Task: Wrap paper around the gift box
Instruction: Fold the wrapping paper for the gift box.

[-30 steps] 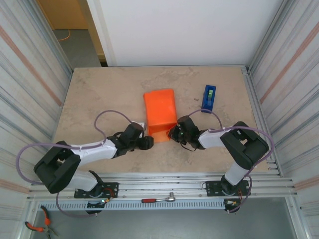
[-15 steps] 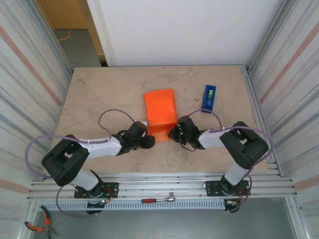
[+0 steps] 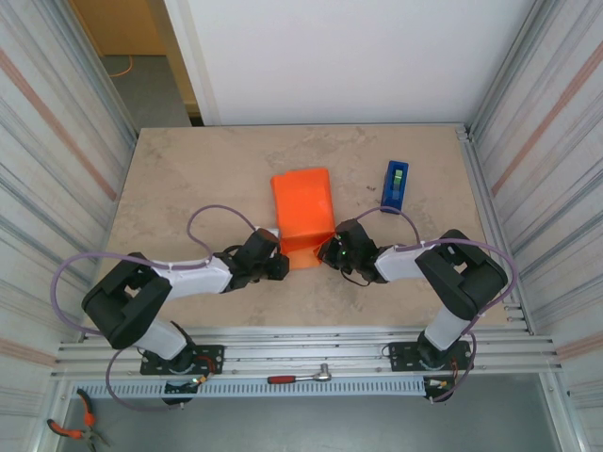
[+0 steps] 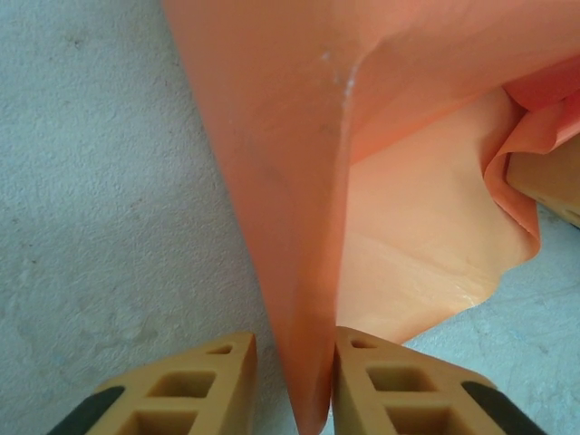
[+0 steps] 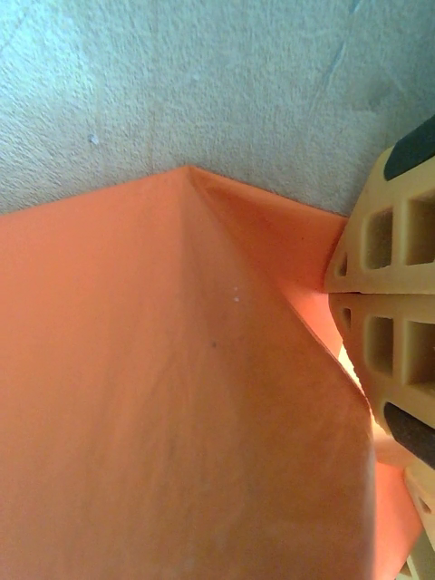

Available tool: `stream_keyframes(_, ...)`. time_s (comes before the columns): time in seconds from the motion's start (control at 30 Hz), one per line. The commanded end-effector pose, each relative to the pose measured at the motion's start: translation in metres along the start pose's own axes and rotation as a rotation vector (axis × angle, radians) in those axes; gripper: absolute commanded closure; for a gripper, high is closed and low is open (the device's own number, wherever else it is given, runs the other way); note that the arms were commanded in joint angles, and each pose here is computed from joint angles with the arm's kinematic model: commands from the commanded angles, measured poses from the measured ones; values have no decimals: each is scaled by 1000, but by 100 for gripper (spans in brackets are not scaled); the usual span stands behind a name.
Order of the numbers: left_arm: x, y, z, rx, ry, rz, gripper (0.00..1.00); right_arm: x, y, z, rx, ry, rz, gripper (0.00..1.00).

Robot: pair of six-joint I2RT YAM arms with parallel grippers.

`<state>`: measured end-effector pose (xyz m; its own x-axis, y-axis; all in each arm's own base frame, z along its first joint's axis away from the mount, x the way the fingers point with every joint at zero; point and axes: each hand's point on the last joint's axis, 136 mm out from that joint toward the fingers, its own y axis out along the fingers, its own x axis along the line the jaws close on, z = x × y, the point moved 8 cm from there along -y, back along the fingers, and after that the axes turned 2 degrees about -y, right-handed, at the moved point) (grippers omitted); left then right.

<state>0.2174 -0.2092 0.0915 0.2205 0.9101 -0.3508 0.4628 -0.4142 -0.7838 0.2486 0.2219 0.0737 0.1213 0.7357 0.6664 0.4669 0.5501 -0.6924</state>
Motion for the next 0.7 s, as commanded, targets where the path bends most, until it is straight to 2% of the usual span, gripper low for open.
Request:
stream_keyframes(0.0,-8,0,-8,-26,25,4,79,-16,1,11,30,11,81,100)
stream_keyframes(0.23,-14,-4,-17,-38,48,17,99,-16,1,11,31,8,81,100)
stream_keyframes(0.67,-30,-7,-34,-72,10,75,100,-16,1,11,36,8,84,100)
